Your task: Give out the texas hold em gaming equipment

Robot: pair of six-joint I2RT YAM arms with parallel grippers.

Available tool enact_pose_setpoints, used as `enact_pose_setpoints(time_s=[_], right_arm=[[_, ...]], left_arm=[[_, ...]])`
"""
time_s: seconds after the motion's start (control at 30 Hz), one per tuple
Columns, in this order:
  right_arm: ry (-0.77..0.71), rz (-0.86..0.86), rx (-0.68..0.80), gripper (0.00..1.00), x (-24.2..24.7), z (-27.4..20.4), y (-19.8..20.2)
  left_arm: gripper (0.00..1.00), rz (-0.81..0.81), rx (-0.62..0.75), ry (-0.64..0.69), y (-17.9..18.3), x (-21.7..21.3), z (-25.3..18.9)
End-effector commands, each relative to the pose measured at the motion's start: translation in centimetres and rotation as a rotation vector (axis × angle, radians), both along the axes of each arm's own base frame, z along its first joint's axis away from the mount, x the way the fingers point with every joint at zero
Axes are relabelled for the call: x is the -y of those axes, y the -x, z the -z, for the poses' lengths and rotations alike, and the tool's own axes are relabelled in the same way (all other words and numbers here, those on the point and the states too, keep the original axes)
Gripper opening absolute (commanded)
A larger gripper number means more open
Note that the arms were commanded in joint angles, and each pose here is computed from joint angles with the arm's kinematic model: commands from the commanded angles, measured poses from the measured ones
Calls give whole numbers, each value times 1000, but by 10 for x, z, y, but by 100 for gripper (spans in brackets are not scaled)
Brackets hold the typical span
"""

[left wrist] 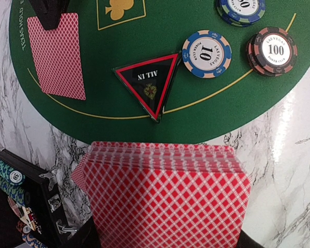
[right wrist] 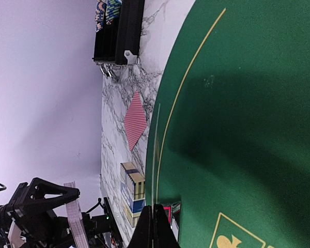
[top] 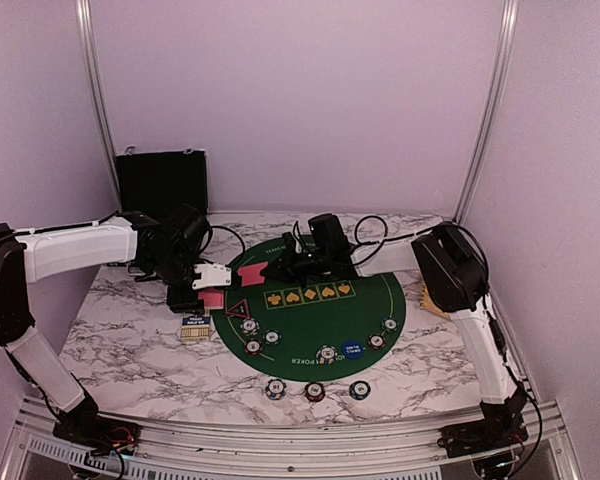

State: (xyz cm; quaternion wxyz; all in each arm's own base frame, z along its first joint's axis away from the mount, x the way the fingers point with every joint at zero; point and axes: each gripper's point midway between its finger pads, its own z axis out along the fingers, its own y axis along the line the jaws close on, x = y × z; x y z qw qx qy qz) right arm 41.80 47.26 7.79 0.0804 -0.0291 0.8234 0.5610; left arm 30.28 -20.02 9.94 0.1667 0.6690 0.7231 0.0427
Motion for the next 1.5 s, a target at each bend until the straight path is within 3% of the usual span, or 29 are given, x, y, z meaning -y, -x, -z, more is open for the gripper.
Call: enact_pose_setpoints(time_s=[0.0,0.7,0.83,1.17,1.47], right_arm=[[18,12,42,0,-16,-4,-7],[103,-3,-7,1,-25,39,4],[161,8,13,22,-19,43,1],[234,23,60,42,-9,42,-8],[349,59,147,69,9,29,-15]], left_arm=[[16,-16,11,25,2,-2,-9],[15,-16,11,29,2,-1,-11],[14,-17,9,30,2,0,-11],[14,-16,7,32,1,1,-12],[14,-18,1,35,1,2,-11]])
